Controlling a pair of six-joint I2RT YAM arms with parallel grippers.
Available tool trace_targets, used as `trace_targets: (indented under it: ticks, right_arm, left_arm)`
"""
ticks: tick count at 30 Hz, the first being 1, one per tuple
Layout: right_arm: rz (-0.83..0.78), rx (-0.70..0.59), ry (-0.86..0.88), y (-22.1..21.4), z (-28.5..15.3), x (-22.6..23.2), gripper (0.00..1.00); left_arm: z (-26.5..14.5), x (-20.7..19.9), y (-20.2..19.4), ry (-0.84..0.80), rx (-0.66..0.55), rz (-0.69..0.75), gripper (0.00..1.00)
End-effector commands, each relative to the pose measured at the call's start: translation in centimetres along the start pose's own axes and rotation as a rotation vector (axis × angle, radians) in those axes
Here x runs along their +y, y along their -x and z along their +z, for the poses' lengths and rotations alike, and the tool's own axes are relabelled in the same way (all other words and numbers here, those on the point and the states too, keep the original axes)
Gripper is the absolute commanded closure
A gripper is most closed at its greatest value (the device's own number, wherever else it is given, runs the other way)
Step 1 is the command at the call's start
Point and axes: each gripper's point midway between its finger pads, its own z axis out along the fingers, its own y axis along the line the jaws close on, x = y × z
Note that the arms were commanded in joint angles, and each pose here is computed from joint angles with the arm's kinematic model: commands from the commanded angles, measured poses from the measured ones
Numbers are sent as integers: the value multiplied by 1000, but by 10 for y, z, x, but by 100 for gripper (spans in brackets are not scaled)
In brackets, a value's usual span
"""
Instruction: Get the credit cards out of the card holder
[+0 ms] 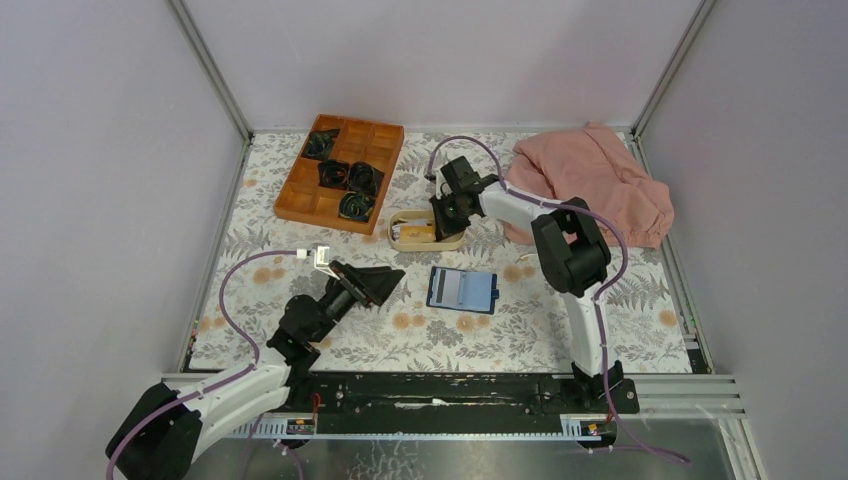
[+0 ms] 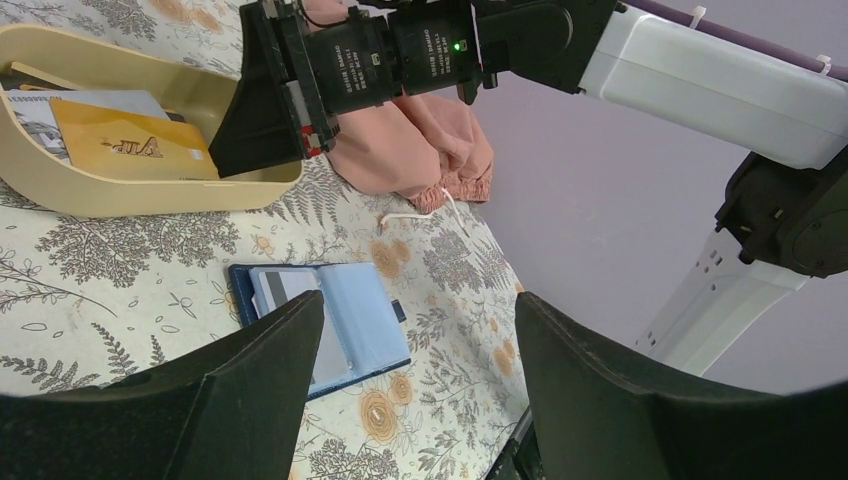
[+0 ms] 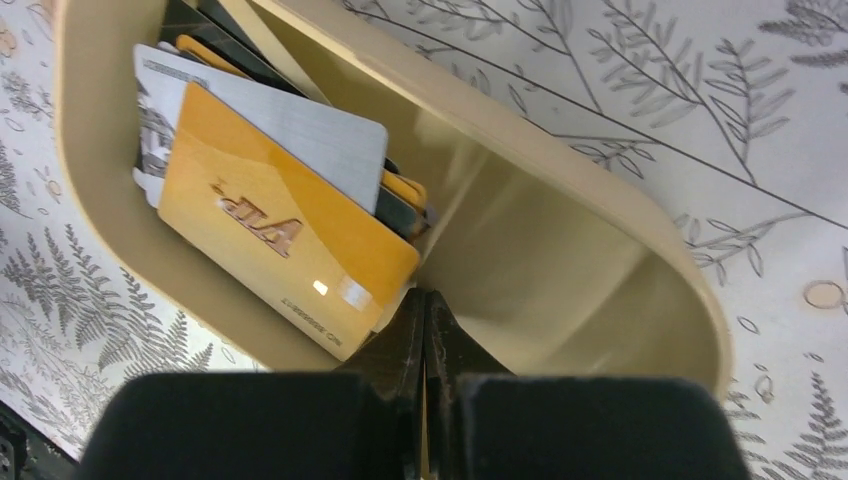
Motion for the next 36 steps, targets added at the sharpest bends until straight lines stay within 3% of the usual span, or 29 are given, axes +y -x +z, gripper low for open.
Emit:
trace_targets:
  ticks: [1, 12, 20, 22, 25, 26, 32, 33, 36]
  right_arm:
    - [-13, -14, 0, 10, 11, 19, 100]
    - [-31, -41, -14, 23, 8, 26, 100]
    - [-46, -104, -93, 37, -33, 14, 100]
    - [-42, -127, -94, 40, -47, 14, 100]
    - [-40, -160, -86, 36, -68, 19, 100]
    - [-36, -178, -84, 34, -74, 20, 100]
    - [26, -380, -56, 11, -129, 31, 95]
    - [38, -394, -44, -1, -133, 33, 91]
    - [84, -433, 11, -42, -137, 37, 72]
  left_arm:
    - [-18, 25, -21, 34, 33, 2, 22]
    - [-19, 26, -23, 37, 42, 5, 22]
    - [-18, 25, -23, 30, 48, 4, 22]
    - [-16, 26, -24, 39, 55, 6, 18]
    - [-9, 36, -29, 102, 103, 42, 5]
    - [-8, 39, -32, 113, 126, 58, 13]
    - [-2, 48, -61, 120, 252, 54, 93]
    - [0, 47, -66, 108, 278, 49, 100]
    - [5, 33, -80, 33, 321, 30, 100]
